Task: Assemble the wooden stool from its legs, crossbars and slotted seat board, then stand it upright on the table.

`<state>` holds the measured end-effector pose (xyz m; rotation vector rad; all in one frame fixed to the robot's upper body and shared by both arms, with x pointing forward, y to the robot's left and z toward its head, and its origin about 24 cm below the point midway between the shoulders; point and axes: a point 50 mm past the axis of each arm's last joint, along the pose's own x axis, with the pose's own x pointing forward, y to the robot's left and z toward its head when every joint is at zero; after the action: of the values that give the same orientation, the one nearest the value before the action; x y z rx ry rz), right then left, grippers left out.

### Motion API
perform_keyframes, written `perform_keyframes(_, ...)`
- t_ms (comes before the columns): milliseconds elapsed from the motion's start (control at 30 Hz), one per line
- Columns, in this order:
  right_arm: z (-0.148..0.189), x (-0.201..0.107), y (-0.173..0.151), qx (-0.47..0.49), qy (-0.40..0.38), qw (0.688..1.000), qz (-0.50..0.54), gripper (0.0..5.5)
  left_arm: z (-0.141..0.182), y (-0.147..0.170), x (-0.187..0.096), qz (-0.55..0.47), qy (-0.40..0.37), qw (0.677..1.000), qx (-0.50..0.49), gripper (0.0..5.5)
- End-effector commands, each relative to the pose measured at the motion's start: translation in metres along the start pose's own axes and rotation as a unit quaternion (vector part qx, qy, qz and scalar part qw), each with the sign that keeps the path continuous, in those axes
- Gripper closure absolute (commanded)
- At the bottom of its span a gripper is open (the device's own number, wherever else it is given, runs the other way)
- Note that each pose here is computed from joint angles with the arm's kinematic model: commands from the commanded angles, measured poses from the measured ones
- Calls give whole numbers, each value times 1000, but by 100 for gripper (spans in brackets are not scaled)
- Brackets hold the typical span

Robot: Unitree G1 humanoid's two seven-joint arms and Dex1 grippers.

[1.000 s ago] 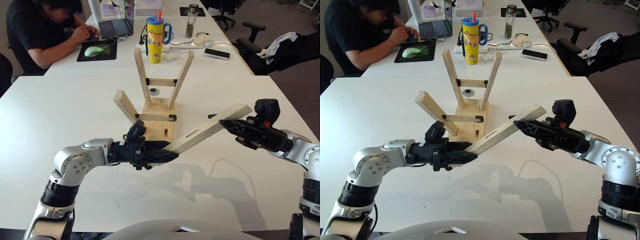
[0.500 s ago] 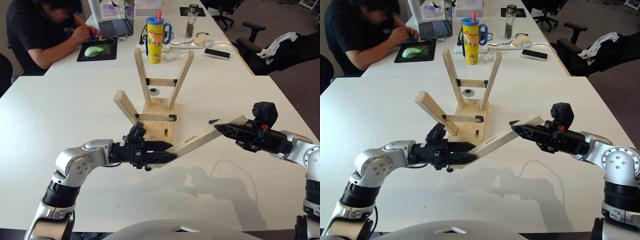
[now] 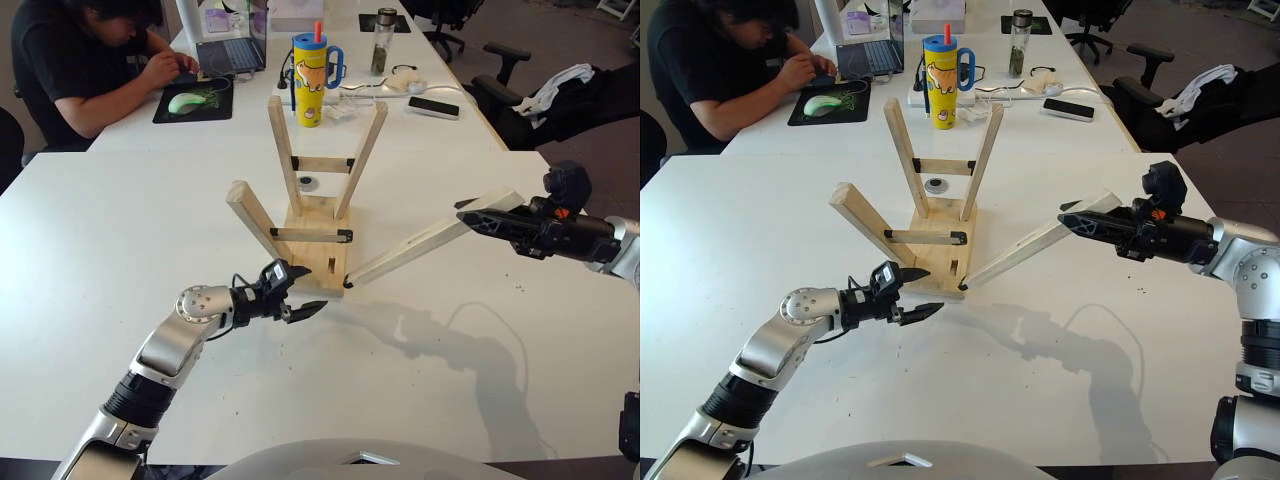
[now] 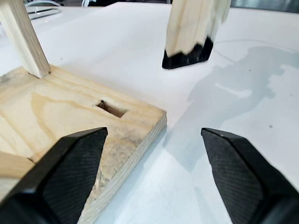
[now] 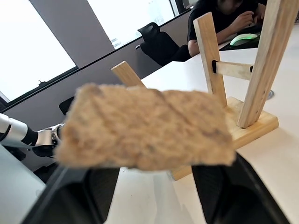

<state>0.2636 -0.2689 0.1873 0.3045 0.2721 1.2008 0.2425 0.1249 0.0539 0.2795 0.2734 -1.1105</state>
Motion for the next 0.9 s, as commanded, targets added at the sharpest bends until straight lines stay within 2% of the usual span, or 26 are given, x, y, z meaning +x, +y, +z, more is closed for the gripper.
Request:
perform_keyframes(33, 8, 14, -9, -44, 14, 999, 11, 344, -10, 1, 4, 10, 31, 999, 23, 178)
perform_keyframes(300, 10, 39, -31, -77, 17, 996, 34, 344, -16, 3, 12, 4, 59, 998, 29, 178)
perform_keyframes(667, 6, 61, -52, -120, 88, 988, 41, 344, -23, -1, 16, -13, 80, 996, 29, 178)
perform_keyframes(900, 16, 78, -45, -181, 172, 967, 50, 345, -26, -3, 16, -14, 85, 996, 21, 178)
